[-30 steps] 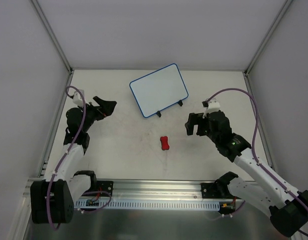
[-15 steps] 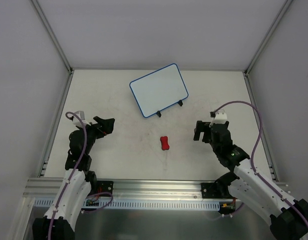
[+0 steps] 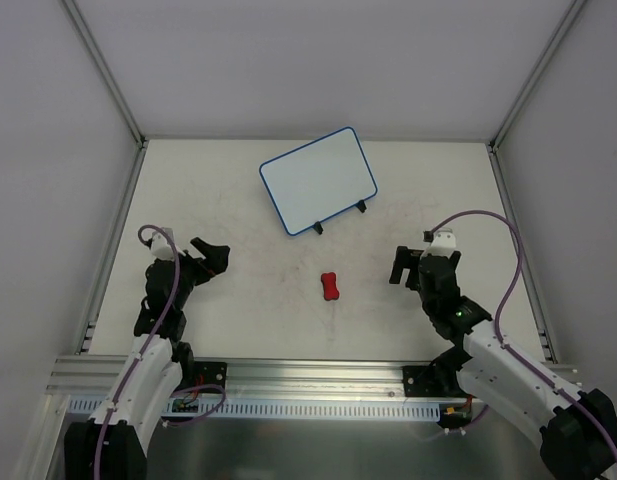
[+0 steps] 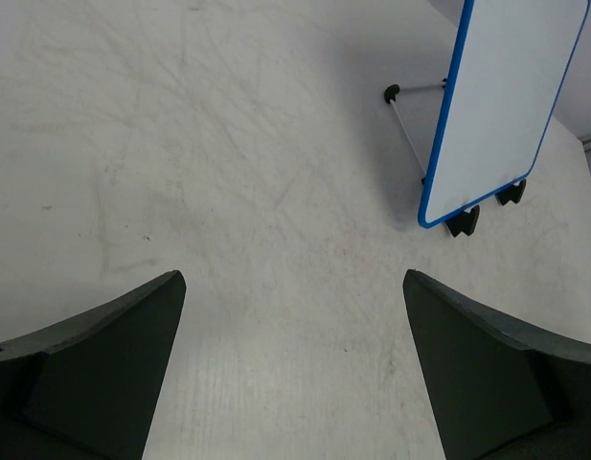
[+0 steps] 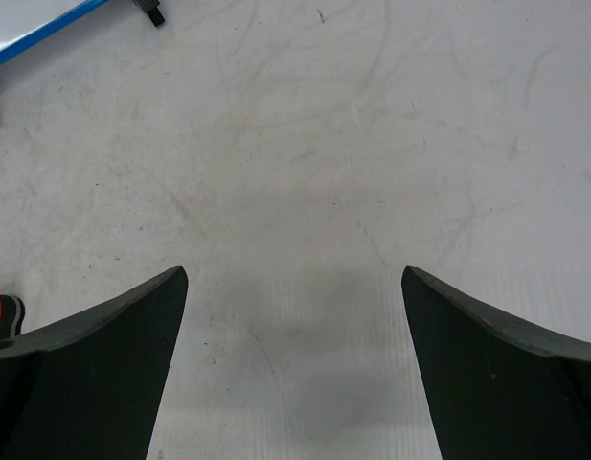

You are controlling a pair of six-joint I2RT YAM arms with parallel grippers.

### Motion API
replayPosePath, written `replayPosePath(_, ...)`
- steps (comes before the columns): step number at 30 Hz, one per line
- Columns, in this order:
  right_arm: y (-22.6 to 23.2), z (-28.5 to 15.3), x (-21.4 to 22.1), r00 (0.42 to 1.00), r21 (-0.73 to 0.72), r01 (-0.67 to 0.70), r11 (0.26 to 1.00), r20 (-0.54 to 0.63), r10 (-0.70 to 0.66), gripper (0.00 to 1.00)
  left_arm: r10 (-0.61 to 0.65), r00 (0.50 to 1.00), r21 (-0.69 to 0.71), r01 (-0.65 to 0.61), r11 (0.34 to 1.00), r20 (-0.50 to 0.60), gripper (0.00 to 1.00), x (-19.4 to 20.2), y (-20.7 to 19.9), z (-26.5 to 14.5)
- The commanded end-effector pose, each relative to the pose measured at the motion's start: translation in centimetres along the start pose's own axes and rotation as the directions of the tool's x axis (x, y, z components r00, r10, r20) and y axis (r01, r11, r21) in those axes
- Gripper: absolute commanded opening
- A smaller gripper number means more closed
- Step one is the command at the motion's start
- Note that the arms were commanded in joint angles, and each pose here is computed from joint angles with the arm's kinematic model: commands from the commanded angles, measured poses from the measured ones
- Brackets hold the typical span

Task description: Erase the whiteboard

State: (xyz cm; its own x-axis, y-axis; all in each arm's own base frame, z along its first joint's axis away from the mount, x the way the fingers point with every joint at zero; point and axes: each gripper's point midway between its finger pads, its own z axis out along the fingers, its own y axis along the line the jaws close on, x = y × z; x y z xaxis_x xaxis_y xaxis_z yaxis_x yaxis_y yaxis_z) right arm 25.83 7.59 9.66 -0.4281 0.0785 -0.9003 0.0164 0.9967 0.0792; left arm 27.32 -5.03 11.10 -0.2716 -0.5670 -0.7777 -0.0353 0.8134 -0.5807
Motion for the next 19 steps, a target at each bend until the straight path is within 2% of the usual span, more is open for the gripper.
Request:
replayPosePath(1,0.12,0.25,-3.06,0.995,0.029,-0.059,0.998,0.081,0.056,0.99,-0.001,1.0,0.045,0.001,0.999,0.008,0.99,-1.6,-1.83,0.53)
replayPosePath(6,0.08,0.33,-3.01,0.996,0.034,-0.056,0.998,0.075,0.053,0.99,-0.009,1.0,0.048,0.01,0.999,-0.021,0.99,-1.32,-2.0,0.87)
replayPosePath(19,0.13,0.05,-3.12,0.993,0.017,-0.071,0.997,0.097,0.069,0.99,-0.001,1.0,0.065,0.0,0.998,0.014,0.99,-1.78,-2.24,0.38)
